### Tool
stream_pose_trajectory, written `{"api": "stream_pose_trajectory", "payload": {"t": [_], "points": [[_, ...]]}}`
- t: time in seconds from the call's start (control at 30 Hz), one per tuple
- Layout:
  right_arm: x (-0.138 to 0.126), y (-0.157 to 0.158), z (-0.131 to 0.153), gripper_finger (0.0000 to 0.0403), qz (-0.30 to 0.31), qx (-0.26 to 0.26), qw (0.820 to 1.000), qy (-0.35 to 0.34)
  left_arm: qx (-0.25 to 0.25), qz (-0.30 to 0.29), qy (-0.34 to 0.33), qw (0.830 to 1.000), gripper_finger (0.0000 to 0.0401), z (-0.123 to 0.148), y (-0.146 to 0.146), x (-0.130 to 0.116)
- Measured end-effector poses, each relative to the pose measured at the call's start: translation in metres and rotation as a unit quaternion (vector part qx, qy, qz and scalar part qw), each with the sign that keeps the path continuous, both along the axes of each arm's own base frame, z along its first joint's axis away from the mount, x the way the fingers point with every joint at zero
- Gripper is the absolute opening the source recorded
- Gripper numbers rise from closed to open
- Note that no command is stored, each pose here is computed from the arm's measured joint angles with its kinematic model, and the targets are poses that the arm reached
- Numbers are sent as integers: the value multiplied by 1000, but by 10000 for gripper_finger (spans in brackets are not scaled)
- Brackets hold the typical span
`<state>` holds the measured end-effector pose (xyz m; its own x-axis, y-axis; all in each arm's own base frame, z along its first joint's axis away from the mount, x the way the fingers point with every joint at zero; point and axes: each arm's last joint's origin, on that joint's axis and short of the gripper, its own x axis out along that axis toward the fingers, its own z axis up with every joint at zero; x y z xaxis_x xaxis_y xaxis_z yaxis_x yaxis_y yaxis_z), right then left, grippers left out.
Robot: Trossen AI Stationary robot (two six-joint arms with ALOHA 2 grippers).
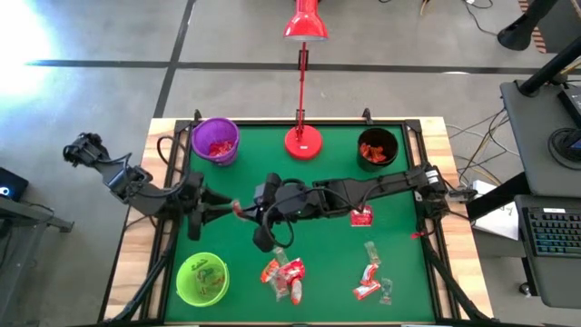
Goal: Sort candy
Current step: Put the red gummy into the light green bucket
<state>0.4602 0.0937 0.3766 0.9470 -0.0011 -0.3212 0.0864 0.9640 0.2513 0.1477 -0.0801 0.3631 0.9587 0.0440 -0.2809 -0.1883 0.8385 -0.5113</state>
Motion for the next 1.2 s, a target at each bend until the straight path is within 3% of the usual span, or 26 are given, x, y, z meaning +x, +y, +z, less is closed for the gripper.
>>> {"api": "stream_pose_trajectory", "payload": {"t": [0.47,0.63,0.87,1.2], "points": [[1,-2,0,12,2,0,1000,-1,7,-16,-17,1000,126,3,2,12],[1,-2,0,12,1,-6,1000,-1,11,-12,-14,1000,97,2,4,14],[1,-3,0,13,-2,-3,1000,0,21,-15,-14,1000,12,2,4,14],[2,-10,-1,13,-13,7,1000,3,29,-16,-8,999,3,0,3,16]]}}
